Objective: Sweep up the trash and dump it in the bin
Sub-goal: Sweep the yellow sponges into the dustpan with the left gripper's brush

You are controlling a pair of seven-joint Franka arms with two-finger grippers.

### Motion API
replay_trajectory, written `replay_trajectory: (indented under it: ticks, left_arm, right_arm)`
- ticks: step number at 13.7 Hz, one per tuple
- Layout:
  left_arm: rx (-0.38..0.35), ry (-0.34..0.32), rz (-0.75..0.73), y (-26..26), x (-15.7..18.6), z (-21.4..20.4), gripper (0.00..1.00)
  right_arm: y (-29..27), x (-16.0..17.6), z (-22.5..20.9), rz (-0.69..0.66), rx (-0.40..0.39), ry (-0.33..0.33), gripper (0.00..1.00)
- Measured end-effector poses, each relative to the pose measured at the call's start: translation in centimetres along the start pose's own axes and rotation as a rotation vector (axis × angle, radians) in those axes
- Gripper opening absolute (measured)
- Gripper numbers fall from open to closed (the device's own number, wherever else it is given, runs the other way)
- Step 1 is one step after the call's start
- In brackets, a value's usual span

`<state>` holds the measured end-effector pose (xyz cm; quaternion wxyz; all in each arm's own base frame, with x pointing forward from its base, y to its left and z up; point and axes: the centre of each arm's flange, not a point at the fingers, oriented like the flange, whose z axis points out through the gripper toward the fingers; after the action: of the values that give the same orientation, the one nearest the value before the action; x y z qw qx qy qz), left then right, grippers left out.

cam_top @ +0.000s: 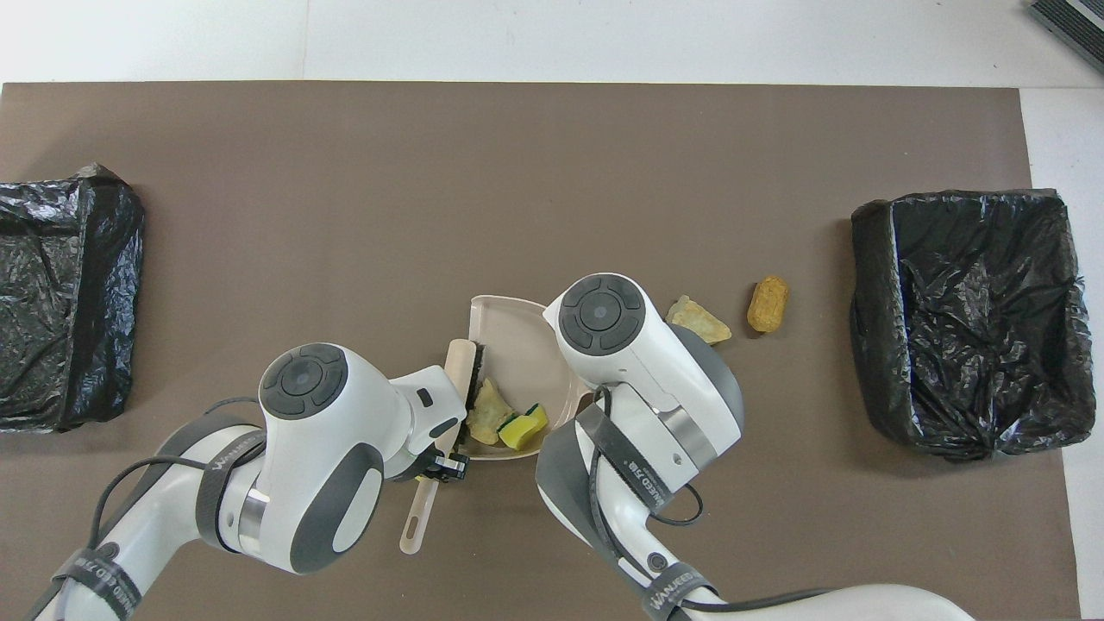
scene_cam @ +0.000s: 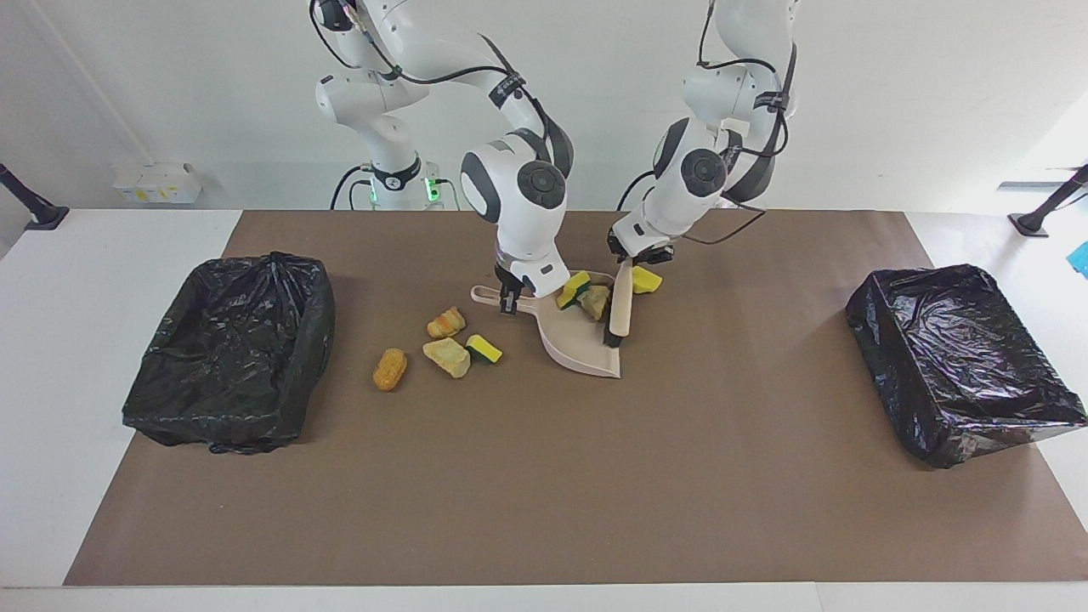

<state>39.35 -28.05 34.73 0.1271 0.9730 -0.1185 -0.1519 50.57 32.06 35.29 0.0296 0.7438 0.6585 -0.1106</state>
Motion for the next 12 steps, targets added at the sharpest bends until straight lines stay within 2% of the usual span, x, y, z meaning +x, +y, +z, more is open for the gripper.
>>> replay_trajectory:
  ticks: [2,4,8,10,12]
  left_arm:
    - [-0.034,-0.001,-0.021,0.4,0.1,-0.6,0.26]
    - [-0.029,-0.032,-0.039,-0.2,0.2,-2.3,0.26]
    - [0.120,-0.061,-0.134,-2.7,-1.3,-7.7,0.26]
    - [0.171,-0.101,-0.203,-2.4,-3.7,-8.8,0.26]
    - [0.198,-0.110,-0.308,-2.5,-5.6,-8.2,0.26]
  right_arm:
    - [0.1,0.0,0.0,-0.036,-0.011,-0.004,0.31]
    - [0.4,-0.1,-0.2,-0.097,-0.036,-0.009,0.31]
    - [0.9,-0.6,-0.2,-0.162,-0.059,-0.035,0.31]
    - [1.0,-0.7,-0.2,-0.210,-0.078,-0.060,0.31]
    - [0.8,-0.6,0.0,-0.221,-0.077,-0.065,0.31]
